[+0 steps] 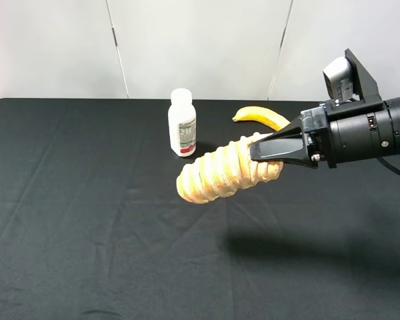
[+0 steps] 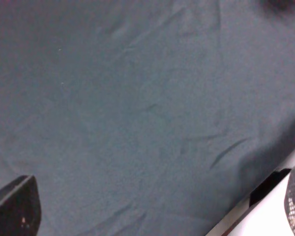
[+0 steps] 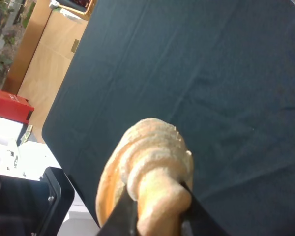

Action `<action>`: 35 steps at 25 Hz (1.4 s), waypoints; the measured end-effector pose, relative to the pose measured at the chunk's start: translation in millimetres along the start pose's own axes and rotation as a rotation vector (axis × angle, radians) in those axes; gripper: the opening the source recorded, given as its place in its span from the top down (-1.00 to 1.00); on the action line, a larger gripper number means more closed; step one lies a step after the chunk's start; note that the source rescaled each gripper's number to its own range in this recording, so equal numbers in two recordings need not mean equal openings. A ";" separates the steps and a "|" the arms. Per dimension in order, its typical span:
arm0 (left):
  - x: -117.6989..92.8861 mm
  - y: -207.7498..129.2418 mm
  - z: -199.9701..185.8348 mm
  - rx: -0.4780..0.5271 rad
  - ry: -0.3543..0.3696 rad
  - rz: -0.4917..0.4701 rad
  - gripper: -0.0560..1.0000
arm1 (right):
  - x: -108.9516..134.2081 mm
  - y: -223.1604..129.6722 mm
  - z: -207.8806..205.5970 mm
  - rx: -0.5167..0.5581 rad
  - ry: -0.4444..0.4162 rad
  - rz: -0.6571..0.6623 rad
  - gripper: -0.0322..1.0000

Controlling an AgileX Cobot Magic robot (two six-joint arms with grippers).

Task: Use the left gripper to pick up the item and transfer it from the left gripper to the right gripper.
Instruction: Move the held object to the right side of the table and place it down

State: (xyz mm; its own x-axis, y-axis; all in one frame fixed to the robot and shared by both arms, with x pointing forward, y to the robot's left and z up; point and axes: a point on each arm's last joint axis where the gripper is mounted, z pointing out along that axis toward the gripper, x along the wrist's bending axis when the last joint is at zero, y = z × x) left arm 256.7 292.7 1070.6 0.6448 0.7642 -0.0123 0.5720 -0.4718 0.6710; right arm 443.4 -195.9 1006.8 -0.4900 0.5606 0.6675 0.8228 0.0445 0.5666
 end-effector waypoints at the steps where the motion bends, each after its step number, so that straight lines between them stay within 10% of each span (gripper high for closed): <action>1: 0.4 -5.7 -0.2 -0.015 -0.004 -0.004 -1.00 | 0.0 0.0 0.0 0.000 0.000 0.000 0.91; 27: 1.6 -41.6 3.2 -0.198 -0.050 -0.062 -1.00 | -1.7 0.8 0.0 -0.009 -0.018 0.019 0.91; 35: -1.3 -42.8 2.5 -0.210 0.144 -0.238 -1.00 | -1.7 0.8 0.0 -0.009 -0.018 0.019 0.91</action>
State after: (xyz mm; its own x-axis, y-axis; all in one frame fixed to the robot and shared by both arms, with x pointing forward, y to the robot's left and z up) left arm 232.7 310.7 1040.0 0.4194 0.9031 -0.0923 0.5712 -0.1835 0.8001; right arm 444.8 -196.8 1006.1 -0.4687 0.5765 0.6694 0.8295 0.0266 0.5579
